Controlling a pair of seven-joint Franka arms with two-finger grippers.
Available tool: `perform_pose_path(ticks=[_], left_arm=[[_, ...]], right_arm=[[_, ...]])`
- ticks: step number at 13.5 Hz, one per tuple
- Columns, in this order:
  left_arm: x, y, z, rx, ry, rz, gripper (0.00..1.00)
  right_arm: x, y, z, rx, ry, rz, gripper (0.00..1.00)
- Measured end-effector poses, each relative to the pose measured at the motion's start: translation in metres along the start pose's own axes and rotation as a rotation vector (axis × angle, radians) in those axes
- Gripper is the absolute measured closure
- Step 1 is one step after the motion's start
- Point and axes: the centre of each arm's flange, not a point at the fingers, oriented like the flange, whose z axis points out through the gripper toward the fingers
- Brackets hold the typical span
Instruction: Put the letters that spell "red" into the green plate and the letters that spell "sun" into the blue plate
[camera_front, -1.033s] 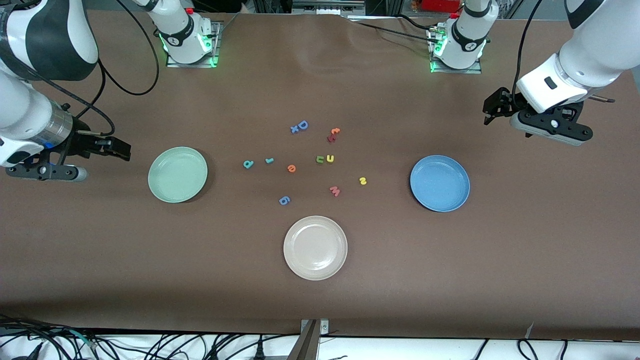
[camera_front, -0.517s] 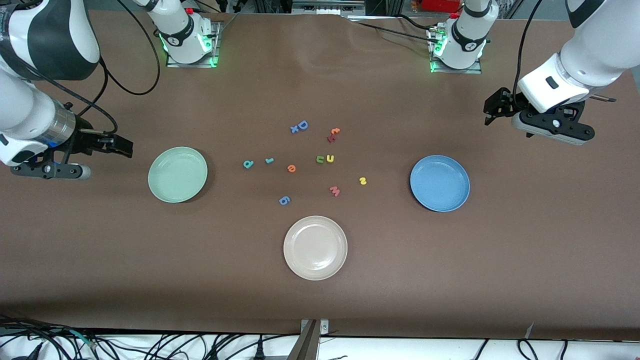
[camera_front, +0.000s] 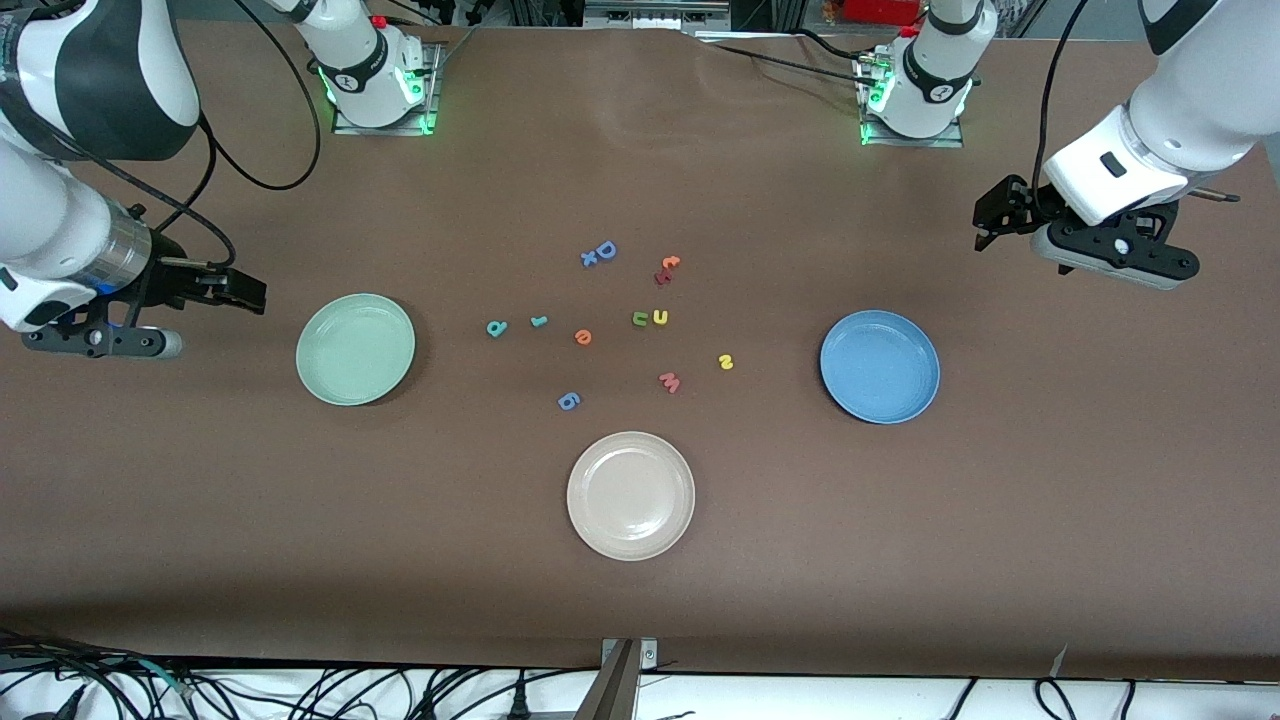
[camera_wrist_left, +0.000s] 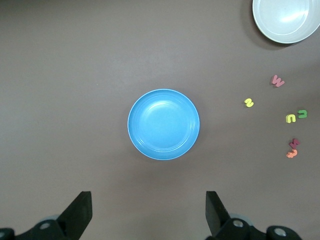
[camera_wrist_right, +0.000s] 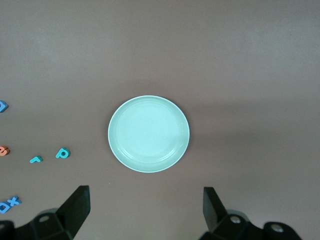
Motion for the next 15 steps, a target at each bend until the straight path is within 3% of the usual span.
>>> perform_pose_path(ticks=[15], left_arm=[[-0.0003,-0.0029,0.0009,-0.001,-0.002,-0.005,0.00]], right_arm=[[-0.0002,0.0000,0.0001,0.000,-0.002,0.000,0.00]])
